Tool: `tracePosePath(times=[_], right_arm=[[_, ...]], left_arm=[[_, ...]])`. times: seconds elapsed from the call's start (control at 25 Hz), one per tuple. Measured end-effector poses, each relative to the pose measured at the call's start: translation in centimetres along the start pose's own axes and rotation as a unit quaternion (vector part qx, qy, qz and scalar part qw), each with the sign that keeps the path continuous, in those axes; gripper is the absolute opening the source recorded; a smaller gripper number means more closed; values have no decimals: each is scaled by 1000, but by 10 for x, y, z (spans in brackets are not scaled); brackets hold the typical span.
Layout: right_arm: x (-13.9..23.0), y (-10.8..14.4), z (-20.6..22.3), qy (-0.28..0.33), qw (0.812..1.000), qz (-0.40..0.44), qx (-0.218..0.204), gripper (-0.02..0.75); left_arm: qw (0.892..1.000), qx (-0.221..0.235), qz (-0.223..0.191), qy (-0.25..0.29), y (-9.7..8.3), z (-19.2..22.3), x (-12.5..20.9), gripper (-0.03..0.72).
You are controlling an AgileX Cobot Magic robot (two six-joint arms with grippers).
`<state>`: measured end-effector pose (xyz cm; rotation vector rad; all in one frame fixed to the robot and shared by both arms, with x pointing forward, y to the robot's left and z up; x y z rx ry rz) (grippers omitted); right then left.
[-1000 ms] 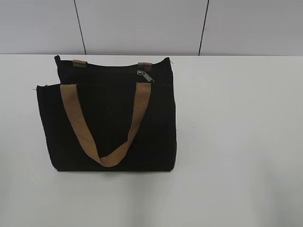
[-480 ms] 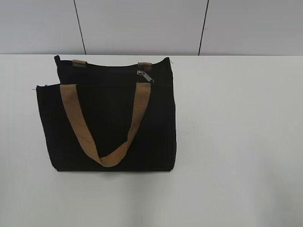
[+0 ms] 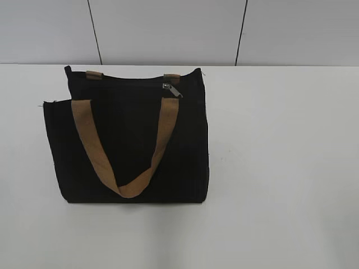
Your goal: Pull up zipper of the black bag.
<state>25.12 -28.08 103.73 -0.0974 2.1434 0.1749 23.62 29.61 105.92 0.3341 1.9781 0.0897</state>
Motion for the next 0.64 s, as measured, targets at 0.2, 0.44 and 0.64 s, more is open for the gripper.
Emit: tracePosePath(times=[0.2,0.44,0.64], right_arm=[[4,2,-7,-33,999,8,12,595],[3,4,-7,-34,999,12,2,595],[3,4,-7,-34,999,13,1,595]], left_arm=[[1000,-20,-9,4,0,0,0,311],[1000,-23,-11,5,0,0,0,311],[1000,-23,-11,5,0,0,0,311]])
Point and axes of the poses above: a point on each arm's last joint axis where the gripper is mounted, z pointing out along that axis toward the gripper, y along the wrist's bending axis when the last joint is at zero, x = y × z, the point moved 1 cm from there along z, pointing out along that axis toward the gripper, and after that the axes turned 7 degrees about z, right-handed, at the moved point
